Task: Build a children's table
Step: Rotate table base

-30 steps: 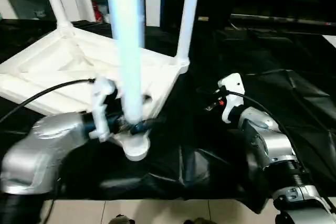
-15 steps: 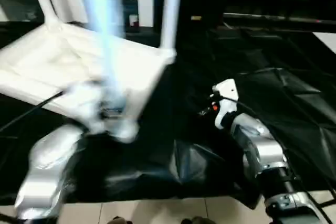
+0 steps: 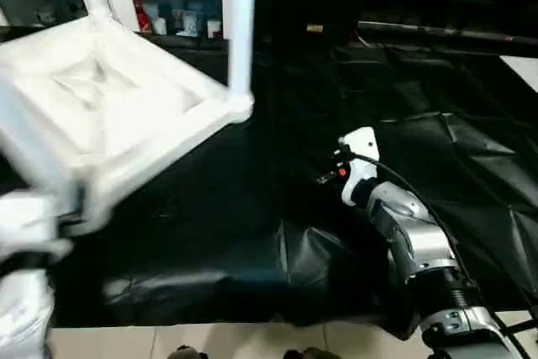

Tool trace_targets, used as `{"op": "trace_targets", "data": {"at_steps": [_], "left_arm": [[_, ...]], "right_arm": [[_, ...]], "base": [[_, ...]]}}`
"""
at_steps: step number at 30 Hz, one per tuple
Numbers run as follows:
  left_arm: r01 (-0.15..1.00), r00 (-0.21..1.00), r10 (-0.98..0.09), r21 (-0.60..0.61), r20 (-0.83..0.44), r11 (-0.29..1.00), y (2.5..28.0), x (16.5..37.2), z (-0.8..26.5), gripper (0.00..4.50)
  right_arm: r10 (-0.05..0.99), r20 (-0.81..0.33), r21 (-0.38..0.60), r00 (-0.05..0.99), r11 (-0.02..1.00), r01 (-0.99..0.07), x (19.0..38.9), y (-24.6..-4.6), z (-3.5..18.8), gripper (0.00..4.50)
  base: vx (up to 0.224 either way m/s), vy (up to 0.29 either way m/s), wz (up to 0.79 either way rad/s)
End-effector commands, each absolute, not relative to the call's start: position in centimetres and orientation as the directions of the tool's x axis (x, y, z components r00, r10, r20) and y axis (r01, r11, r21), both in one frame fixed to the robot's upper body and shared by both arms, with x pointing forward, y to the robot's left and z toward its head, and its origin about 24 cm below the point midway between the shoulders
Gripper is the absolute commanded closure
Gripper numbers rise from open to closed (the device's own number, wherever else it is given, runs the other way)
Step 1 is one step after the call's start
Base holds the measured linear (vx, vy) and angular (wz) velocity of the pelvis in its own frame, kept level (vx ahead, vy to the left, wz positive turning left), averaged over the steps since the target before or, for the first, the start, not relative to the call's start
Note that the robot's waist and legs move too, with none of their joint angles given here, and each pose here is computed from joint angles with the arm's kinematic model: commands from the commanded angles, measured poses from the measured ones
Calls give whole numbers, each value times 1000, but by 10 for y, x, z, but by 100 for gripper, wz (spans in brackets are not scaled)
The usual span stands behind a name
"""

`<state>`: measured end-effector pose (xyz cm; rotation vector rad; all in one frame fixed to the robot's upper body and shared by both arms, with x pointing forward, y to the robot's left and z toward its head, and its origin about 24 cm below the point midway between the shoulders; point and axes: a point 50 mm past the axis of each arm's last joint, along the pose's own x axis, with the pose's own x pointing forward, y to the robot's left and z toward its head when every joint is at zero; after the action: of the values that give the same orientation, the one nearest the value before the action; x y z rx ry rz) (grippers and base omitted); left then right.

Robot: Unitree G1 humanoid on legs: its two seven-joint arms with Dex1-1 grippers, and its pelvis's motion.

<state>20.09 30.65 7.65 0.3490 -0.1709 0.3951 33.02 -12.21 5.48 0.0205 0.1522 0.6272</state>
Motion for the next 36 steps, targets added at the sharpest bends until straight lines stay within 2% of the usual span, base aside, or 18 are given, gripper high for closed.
{"op": "trace_targets", "data": {"at_steps": [1, 9, 12, 14, 15, 19, 23, 26, 28, 31, 36], "left_arm": [[-455, 887, 409, 250, 216, 855, 311, 202, 73, 0], [-445, 889, 401, 209, 221, 871, 319, 225, 81, 0], [-442, 890, 400, 200, 219, 874, 324, 233, 87, 36], [-433, 896, 399, 191, 194, 881, 324, 234, 86, 39], [-441, 893, 407, 202, 191, 874, 324, 233, 85, 63], [-501, 865, 473, 232, 170, 834, 324, 227, 80, 84], [-500, 866, 476, 243, 153, 831, 317, 224, 73, 116], [-486, 873, 457, 232, 169, 843, 309, 224, 73, 120], [-432, 899, 402, 202, 175, 879, 301, 227, 73, 149], [-375, 922, 343, 201, 178, 905, 295, 228, 73, 166], [-355, 929, 319, 202, 189, 913, 294, 226, 74, 208]], "right_arm": [[580, -128, 44, 805, 814, -579, 334, -123, 59, 447], [595, -122, 39, 795, 803, -595, 335, -118, 60, 447], [604, -122, 33, 787, 795, -605, 335, -118, 60, 450], [613, -123, 26, 781, 788, -615, 334, -118, 61, 450], [615, -123, 25, 779, 787, -617, 333, -118, 60, 450], [616, -124, 25, 778, 785, -618, 332, -119, 60, 450], [616, -125, 25, 778, 786, -618, 331, -118, 59, 450], [619, -126, 24, 775, 783, -622, 330, -117, 58, 450], [622, -128, 22, 773, 781, -624, 330, -117, 58, 450], [624, -130, 21, 771, 779, -627, 329, -117, 57, 450], [626, -135, 17, 768, 777, -630, 329, -118, 56, 450]], "base": [[0, 0, 0], [0, 0, 0], [0, 0, 0], [0, 0, 0], [0, 0, 0], [0, 0, 0], [0, 0, 0], [0, 0, 0], [0, 0, 0], [0, 0, 0], [0, 0, 0]]}}
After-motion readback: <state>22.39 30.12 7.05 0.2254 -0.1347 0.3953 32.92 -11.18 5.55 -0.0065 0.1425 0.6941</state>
